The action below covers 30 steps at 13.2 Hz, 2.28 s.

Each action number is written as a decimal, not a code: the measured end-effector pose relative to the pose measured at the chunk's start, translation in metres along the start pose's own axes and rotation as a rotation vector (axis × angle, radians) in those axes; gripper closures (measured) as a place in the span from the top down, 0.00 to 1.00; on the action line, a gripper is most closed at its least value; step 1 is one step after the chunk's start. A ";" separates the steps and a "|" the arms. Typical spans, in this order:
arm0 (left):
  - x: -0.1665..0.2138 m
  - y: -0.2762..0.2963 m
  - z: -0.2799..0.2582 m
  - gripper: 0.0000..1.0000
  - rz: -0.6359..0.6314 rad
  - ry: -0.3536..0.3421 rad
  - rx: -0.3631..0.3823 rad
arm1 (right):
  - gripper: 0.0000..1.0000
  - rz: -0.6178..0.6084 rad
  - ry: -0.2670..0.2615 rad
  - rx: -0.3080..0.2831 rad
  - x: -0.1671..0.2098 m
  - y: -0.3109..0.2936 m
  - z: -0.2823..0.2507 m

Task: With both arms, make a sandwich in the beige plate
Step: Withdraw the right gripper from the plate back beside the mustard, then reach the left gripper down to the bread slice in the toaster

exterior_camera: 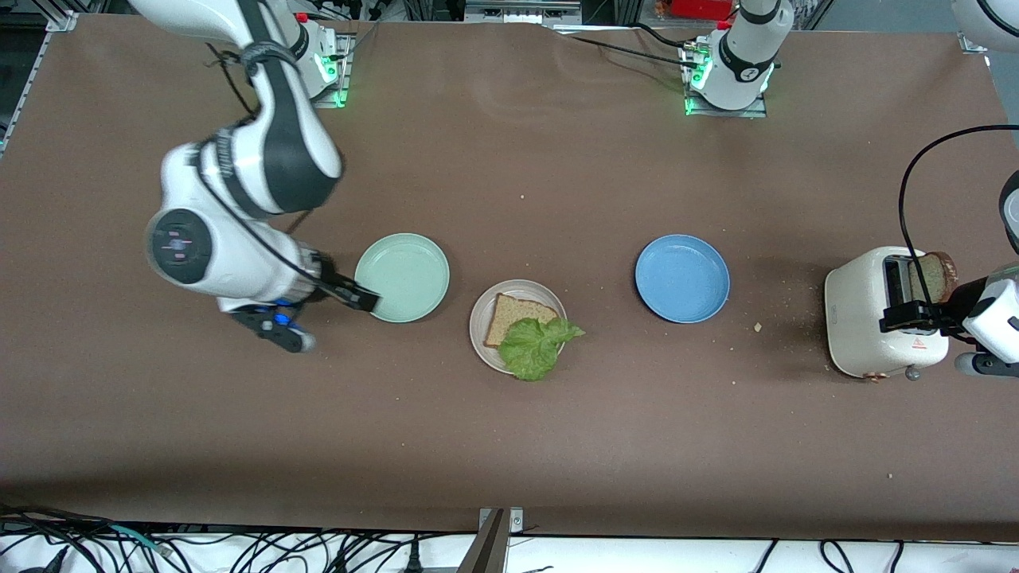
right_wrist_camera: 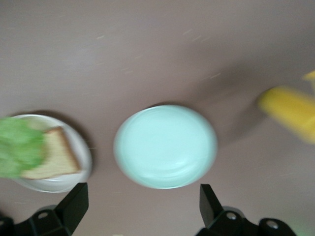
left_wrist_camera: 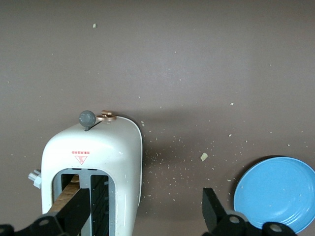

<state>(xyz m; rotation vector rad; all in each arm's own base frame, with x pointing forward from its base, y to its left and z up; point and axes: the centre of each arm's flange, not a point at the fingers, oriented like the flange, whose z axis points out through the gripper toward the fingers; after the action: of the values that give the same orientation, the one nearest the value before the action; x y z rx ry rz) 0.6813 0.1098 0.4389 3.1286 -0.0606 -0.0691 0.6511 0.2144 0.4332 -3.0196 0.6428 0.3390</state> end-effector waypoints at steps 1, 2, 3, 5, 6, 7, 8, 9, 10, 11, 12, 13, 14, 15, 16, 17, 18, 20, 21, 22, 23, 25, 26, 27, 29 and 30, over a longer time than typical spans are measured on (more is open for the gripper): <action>0.000 0.000 0.000 1.00 0.000 0.000 0.000 | 1.00 -0.029 0.017 -0.037 0.008 0.022 -0.013; 0.000 0.000 0.000 1.00 0.000 0.000 0.000 | 1.00 -0.057 0.037 -0.062 0.015 0.041 -0.024; 0.000 -0.001 0.000 1.00 -0.001 0.000 0.000 | 1.00 -0.089 0.050 -0.070 0.021 0.055 -0.034; 0.000 -0.001 0.000 1.00 -0.001 0.000 0.000 | 1.00 -0.159 0.057 -0.054 0.030 0.077 -0.049; 0.000 -0.001 0.000 1.00 -0.001 0.000 0.000 | 1.00 -0.193 0.060 -0.043 0.035 0.088 -0.056; 0.000 -0.001 0.000 1.00 -0.001 0.000 0.000 | 1.00 -0.221 0.069 -0.038 0.039 0.102 -0.065; 0.000 -0.001 0.000 1.00 -0.002 0.000 0.000 | 1.00 -0.244 0.087 -0.048 0.044 0.118 -0.076; -0.001 -0.005 0.000 1.00 -0.007 0.000 0.001 | 1.00 -0.266 0.106 -0.059 0.046 0.133 -0.088; -0.003 -0.013 0.000 1.00 -0.019 0.000 0.001 | 1.00 -0.285 0.117 -0.061 0.045 0.147 -0.098; -0.005 -0.023 -0.001 1.00 -0.035 0.001 0.000 | 0.99 -0.297 0.126 -0.058 0.041 0.160 -0.105; -0.007 -0.033 -0.001 1.00 -0.043 0.001 0.000 | 0.98 -0.313 0.140 -0.051 0.037 0.172 -0.110; -0.009 -0.039 -0.001 1.00 -0.037 0.001 -0.001 | 0.98 -0.329 0.167 -0.041 0.031 0.182 -0.113; -0.010 -0.042 -0.001 1.00 -0.019 0.002 -0.001 | 0.98 -0.338 0.198 -0.029 0.023 0.191 -0.115; -0.011 -0.046 -0.001 1.00 0.000 0.002 -0.001 | 0.99 -0.339 0.222 -0.019 0.014 0.198 -0.116; -0.013 -0.053 -0.001 1.00 0.011 0.002 0.000 | 0.99 -0.340 0.235 -0.013 0.006 0.202 -0.117; -0.017 -0.066 -0.001 1.00 0.021 0.002 -0.001 | 1.00 -0.337 0.240 -0.010 0.003 0.206 -0.117; -0.021 -0.080 -0.001 1.00 0.032 0.002 -0.002 | 1.00 -0.332 0.239 -0.010 0.004 0.210 -0.115; -0.030 -0.103 0.001 1.00 0.036 -0.001 -0.004 | 1.00 -0.326 0.230 -0.012 0.006 0.213 -0.109; -0.032 -0.109 0.004 1.00 0.034 -0.006 -0.006 | 1.00 -0.326 0.227 -0.013 0.007 0.213 -0.108; -0.032 -0.111 0.009 1.00 0.032 -0.016 -0.009 | 1.00 -0.326 0.226 -0.014 0.007 0.213 -0.107; -0.034 -0.112 0.017 1.00 0.029 -0.032 -0.015 | 1.00 -0.326 0.225 -0.014 0.007 0.213 -0.107; -0.038 -0.116 0.038 1.00 0.031 -0.069 -0.030 | 1.00 -0.327 0.223 -0.014 0.007 0.213 -0.106; -0.041 -0.118 0.046 1.00 0.029 -0.085 -0.037 | 1.00 -0.327 0.222 -0.015 0.007 0.213 -0.105; -0.044 -0.120 0.051 1.00 0.025 -0.100 -0.043 | 1.00 -0.327 0.219 -0.016 0.008 0.213 -0.103; -0.048 -0.124 0.057 1.00 0.017 -0.117 -0.053 | 1.00 -0.326 0.209 -0.019 0.009 0.213 -0.098; -0.051 -0.128 0.060 1.00 0.014 -0.127 -0.059 | 1.00 -0.326 0.206 -0.021 0.010 0.213 -0.097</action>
<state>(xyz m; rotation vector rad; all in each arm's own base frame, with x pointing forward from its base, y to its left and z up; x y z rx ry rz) 0.6323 0.2389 0.3794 3.0610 -0.0794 -0.2645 0.5929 0.0080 0.5277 -3.1300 0.1451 0.0221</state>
